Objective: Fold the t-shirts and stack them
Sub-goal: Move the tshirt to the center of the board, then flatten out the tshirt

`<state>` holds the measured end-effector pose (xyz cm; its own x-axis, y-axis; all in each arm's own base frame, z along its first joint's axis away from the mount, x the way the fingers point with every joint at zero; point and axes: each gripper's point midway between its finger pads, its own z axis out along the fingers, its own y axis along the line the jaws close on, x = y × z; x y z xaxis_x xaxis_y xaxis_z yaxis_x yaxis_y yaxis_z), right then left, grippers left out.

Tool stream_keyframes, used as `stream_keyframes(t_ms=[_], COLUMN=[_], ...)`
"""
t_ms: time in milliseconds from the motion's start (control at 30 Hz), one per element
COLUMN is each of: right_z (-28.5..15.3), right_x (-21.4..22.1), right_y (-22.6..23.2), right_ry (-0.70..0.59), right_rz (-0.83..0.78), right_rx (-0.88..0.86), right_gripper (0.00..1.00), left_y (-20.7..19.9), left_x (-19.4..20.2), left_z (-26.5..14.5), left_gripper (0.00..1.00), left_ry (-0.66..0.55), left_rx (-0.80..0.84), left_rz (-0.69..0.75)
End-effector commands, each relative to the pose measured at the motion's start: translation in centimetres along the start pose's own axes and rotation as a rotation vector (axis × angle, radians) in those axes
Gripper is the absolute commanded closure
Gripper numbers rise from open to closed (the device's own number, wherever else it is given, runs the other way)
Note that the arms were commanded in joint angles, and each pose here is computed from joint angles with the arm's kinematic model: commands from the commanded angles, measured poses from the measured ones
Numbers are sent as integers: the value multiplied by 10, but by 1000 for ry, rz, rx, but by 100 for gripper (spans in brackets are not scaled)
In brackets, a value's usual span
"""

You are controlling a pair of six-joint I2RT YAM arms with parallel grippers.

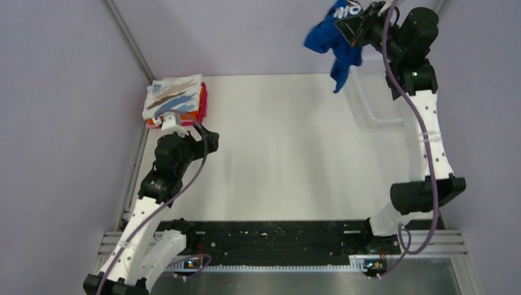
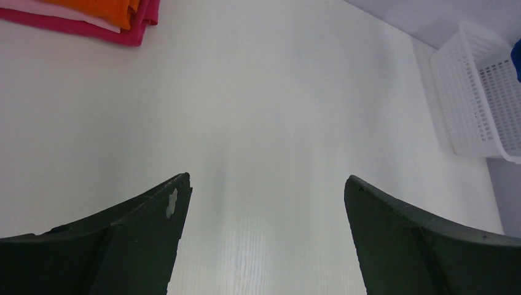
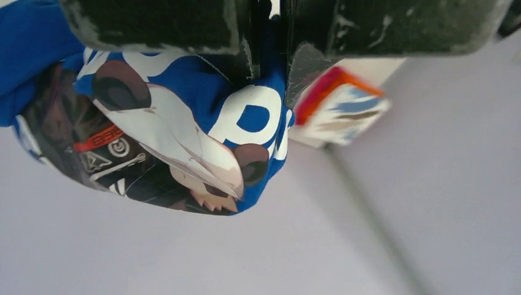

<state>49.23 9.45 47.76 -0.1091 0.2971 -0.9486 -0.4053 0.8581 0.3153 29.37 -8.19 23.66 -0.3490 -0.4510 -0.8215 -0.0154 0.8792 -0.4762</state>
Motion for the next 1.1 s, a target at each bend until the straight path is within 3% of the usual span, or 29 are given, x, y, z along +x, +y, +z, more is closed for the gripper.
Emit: stream_keyframes(t_ms=[0, 100, 167, 233, 333, 400, 467, 567, 800, 933, 1067], right_z=[-51, -67, -65, -55, -50, -67, -88, -116, -155, -150, -134], right_x=[-14, 10, 40, 82, 158, 208, 232, 244, 286, 305, 316], right_y=[144, 170, 158, 125, 48, 0, -34, -54, -43, -39, -55], right_ry=[-12, 73, 142, 229, 352, 424, 448, 434, 429, 449, 489], right_rz=[-104, -64, -46, -19, 12, 17, 10, 19, 173, 208, 176], right_rx=[-526, -670, -640, -490, -111, 117, 308, 447, 444, 403, 445], right_gripper=[100, 100, 89, 70, 21, 12, 11, 10, 8, 6, 6], left_y=[7, 10, 13, 15, 22, 30, 38, 49, 60, 44, 46], left_x=[-5, -7, -7, -7, -5, -1, 6, 23, 86, 132, 165], left_z=[-21, -34, -40, -45, -49, -51, -52, -50, -40, -26, -3], left_gripper=[1, 1, 1, 1, 1, 1, 1, 1, 1, 1, 1], left_ry=[-46, -72, -76, -80, -67, -58, -37, 15, 235, 396, 475], left_rx=[-17, -27, -36, -49, -88, -123, -163, -211, -244, -128, -108], left_rz=[-14, -27, -35, -43, -57, -64, -70, -84, -158, -236, -281])
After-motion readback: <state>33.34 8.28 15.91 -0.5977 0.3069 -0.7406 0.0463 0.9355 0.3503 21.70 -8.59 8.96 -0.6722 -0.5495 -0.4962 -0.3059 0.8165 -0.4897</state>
